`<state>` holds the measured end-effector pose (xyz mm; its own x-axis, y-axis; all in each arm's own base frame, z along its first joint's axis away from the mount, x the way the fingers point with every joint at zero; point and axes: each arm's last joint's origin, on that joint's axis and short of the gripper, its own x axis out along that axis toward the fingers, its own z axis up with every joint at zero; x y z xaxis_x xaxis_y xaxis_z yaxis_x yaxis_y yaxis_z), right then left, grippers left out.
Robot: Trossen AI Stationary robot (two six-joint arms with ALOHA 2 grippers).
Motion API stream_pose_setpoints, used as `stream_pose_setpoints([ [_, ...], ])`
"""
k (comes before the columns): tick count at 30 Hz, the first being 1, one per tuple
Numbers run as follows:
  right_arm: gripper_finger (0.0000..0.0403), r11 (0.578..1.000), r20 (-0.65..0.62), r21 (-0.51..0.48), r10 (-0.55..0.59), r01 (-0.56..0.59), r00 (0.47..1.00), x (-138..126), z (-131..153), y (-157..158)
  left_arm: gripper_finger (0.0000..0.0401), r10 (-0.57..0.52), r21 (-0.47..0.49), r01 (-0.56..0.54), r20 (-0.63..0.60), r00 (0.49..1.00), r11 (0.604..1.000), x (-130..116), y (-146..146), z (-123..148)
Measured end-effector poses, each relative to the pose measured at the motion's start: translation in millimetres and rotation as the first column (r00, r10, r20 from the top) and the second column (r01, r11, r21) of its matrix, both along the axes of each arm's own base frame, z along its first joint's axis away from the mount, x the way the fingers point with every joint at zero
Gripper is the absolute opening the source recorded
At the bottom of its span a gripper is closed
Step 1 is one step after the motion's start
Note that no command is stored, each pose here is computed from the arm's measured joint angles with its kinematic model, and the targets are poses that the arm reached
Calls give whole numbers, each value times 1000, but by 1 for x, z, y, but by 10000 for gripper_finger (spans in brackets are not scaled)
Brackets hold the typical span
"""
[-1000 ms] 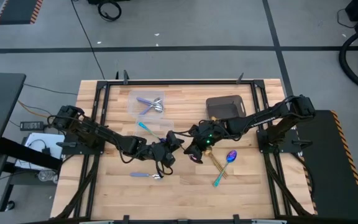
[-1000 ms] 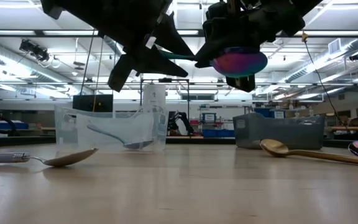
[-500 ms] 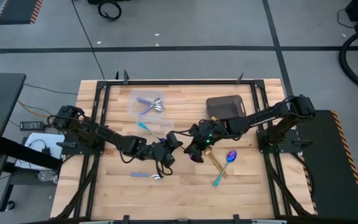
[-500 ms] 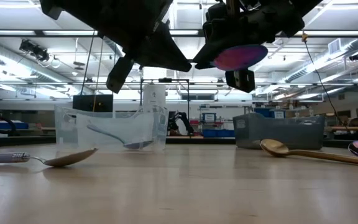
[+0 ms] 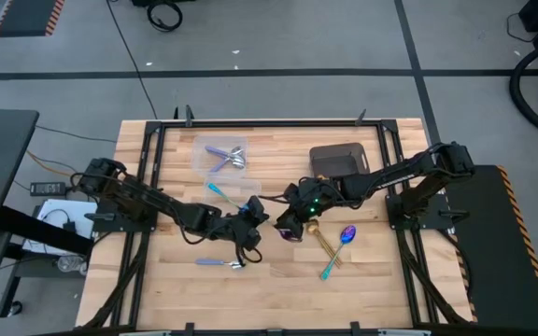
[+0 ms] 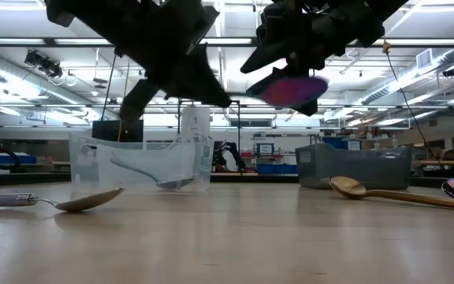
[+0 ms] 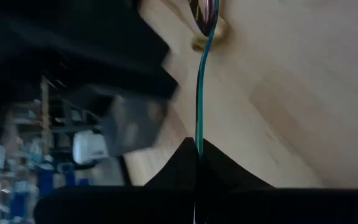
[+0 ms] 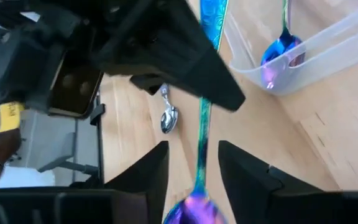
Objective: Sort silverware by color (type)
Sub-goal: Put the blue spoon into the bottom transparent bin
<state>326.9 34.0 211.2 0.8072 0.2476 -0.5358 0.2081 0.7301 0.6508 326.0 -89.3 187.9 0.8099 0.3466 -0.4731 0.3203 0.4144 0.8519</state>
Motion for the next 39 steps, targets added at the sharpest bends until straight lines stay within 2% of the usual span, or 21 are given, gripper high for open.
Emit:
stream_pose_setpoints([
  [5, 170, 998, 9, -69, 7, -6, 1000, -1, 1, -1, 7, 44, -46, -46, -47, 998, 998, -8, 2, 0],
  [10, 173, 987, -1, -161, 15, -15, 1000, -3, -1, -2, 7, 98, -99, -102, -43, 994, 990, -16, 5, 9],
  [15, 174, 961, 20, -277, 28, -22, 999, -3, 0, 8, 8, 156, -189, -155, -11, 988, 970, -28, 11, 28],
  [18, 174, 937, 38, -350, -2, 15, 999, -4, 1, 16, 8, 171, -199, -175, -35, 985, 964, -39, 15, 36],
  [22, 174, 890, 65, -448, -61, 84, 996, -7, 2, 29, 9, 185, -165, -202, -110, 976, 965, -51, 19, 40],
  [25, 174, 848, 91, -510, -112, 143, 989, -9, 3, 37, 10, 204, -94, -228, -213, 956, 969, -62, 24, 34],
  [31, 174, 771, 112, -597, -195, 223, 974, -15, 2, 49, 10, 260, -53, -286, -290, 921, 957, -65, 40, 29],
  [35, 174, 748, 118, -615, -225, 249, 967, -22, -3, 58, 11, 290, -35, -317, -314, 904, 948, -65, 49, 28],
  [39, 174, 753, 114, -601, -248, 266, 962, -29, -12, 64, 11, 301, -26, -326, -325, 897, 945, -67, 54, 30],
])
